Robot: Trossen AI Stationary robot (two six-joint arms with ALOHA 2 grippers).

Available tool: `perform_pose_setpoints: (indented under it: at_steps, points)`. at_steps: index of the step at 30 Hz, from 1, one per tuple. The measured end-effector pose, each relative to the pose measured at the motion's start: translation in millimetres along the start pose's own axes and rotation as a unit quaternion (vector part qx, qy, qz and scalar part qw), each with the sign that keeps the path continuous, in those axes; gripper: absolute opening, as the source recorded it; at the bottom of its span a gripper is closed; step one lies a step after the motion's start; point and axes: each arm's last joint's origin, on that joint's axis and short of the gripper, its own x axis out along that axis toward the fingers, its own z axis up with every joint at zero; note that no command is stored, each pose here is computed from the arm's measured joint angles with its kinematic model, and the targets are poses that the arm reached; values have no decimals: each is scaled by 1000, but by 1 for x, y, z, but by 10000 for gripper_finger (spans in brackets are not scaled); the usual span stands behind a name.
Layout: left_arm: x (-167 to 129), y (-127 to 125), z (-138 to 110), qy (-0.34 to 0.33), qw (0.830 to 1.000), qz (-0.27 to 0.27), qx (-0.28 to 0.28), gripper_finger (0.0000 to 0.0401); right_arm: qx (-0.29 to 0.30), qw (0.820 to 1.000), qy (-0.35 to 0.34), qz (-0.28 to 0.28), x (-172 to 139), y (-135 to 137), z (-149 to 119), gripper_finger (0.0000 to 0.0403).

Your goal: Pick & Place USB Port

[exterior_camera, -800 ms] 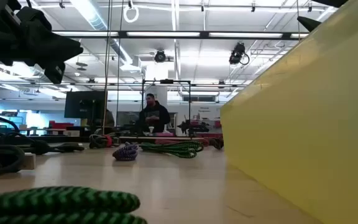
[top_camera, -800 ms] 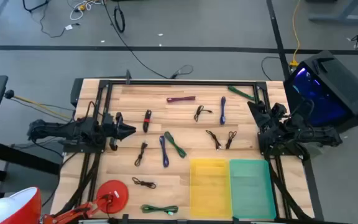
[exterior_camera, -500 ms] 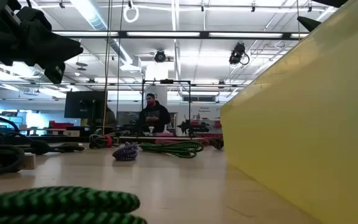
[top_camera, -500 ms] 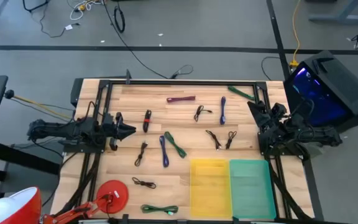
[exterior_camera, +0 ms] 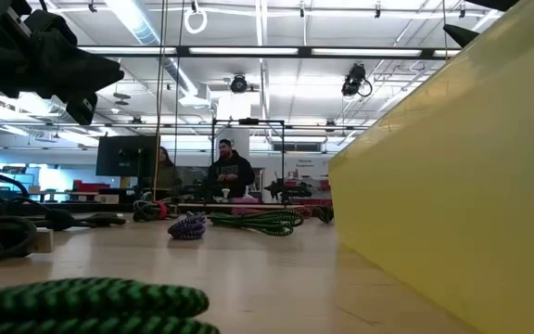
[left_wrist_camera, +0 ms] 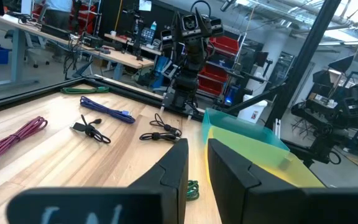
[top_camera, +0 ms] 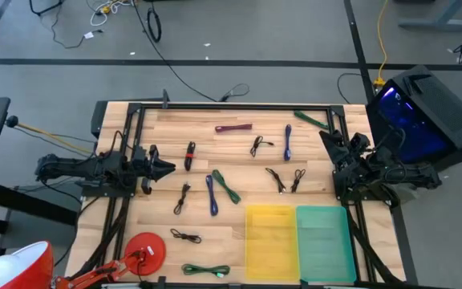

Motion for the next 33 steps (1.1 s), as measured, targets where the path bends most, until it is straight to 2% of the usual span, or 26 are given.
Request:
perform_pose_setpoints:
  at_steps: [26, 33]
  points:
    - [0, 0, 0, 0, 1000, 0, 0, 64, 0, 1000, 0, 0, 0, 0, 0, 224]
    - [0, 1, 3, -25, 999, 31, -5, 64, 0, 1000, -2, -4, 0, 0, 0, 224]
